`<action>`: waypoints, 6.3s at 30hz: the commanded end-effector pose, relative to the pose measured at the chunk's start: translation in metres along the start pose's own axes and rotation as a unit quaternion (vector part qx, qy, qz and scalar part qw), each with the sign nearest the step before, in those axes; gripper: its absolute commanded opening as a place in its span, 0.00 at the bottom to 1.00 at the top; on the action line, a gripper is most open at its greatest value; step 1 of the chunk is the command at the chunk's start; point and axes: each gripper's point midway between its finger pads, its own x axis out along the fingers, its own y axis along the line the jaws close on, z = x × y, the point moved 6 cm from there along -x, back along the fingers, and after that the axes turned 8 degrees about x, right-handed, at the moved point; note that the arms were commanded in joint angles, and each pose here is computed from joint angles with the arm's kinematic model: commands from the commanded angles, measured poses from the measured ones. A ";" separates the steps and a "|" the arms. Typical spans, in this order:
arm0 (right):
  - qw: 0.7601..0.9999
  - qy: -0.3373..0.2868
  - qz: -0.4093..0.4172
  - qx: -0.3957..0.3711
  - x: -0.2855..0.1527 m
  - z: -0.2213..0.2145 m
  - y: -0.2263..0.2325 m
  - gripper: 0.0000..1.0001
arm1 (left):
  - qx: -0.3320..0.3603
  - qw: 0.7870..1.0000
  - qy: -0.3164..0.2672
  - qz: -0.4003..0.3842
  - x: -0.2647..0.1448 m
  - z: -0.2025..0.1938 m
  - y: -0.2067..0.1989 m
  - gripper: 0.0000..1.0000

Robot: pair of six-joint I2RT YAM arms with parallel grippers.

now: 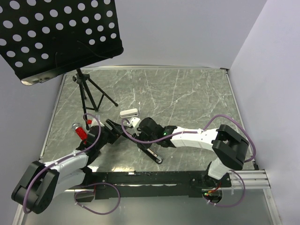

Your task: Load the staples into the stapler

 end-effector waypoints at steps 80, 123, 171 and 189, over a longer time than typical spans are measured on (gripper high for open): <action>0.989 -0.136 0.022 0.045 -0.010 -0.039 -0.008 0.50 | 0.235 0.959 -0.139 0.073 -0.046 0.054 -0.029 0.01; 0.989 -0.132 0.048 0.035 -0.011 -0.021 0.003 0.12 | 0.364 0.927 -0.038 -0.083 -0.040 -0.065 -0.091 0.58; 0.992 -0.099 0.017 0.079 -0.037 -0.048 -0.001 0.61 | 0.264 0.957 -0.117 0.003 -0.050 0.023 -0.064 0.97; 0.995 0.088 -0.055 0.012 -0.063 0.009 0.006 0.79 | 0.315 0.891 -0.311 0.105 -0.124 0.125 -0.078 0.99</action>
